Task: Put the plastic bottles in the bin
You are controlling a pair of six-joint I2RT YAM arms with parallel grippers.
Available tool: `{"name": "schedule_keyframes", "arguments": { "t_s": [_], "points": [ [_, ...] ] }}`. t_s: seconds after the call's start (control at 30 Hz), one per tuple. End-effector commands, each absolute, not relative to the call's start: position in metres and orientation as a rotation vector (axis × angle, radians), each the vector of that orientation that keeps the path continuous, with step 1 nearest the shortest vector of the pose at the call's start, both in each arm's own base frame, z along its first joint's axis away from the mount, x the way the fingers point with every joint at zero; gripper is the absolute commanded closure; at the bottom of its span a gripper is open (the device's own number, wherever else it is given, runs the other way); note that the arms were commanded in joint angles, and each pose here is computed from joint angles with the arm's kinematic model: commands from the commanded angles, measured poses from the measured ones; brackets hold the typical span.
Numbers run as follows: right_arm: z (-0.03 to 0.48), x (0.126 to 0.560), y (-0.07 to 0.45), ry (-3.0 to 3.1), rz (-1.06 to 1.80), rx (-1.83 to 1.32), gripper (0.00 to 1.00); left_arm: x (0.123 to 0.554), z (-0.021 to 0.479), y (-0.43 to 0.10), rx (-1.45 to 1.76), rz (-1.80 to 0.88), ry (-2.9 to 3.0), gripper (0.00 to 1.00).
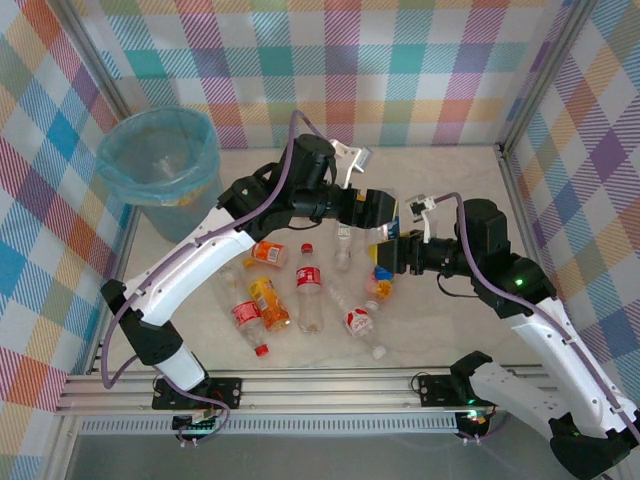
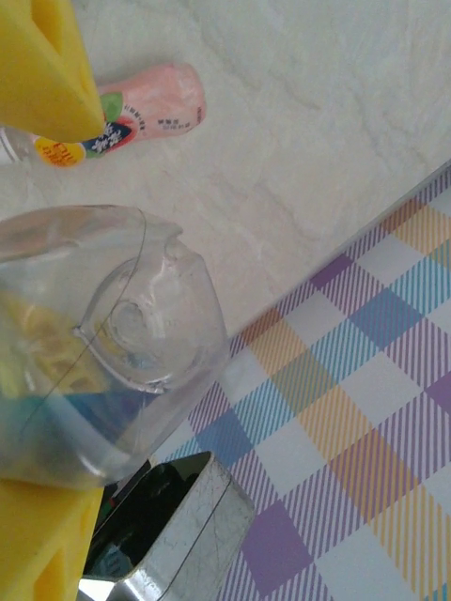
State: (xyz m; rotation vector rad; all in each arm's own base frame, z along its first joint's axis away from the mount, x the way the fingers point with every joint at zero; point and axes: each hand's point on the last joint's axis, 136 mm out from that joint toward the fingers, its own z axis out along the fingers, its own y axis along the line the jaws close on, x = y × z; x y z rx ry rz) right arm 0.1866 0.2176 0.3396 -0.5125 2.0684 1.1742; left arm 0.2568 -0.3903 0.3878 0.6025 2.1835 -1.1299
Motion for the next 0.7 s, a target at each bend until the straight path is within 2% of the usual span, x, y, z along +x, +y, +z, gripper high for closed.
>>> {"name": "schedule_keyframes", "arguments": {
  "t_s": [0.0, 0.23, 0.4, 0.67],
  "points": [
    [0.374, 0.18, 0.225, 1.923, 1.214, -0.604, 0.51, 0.241, 0.395, -0.393, 0.621, -1.212, 2.171, 0.17],
    [0.374, 0.182, 0.227, 1.929, 1.201, -0.601, 0.48, 0.237, 0.4, -0.389, 0.617, -1.226, 2.15, 0.32],
    [0.374, 0.183, 0.229, 1.93, 1.194, -0.608, 0.44, 0.237, 0.406, -0.383, 0.59, -1.221, 2.128, 0.36],
    [0.39, 0.19, 0.235, 1.897, 1.164, -0.606, 0.27, 0.254, 0.421, -0.354, 0.43, -1.154, 2.084, 0.4]
  ]
}}
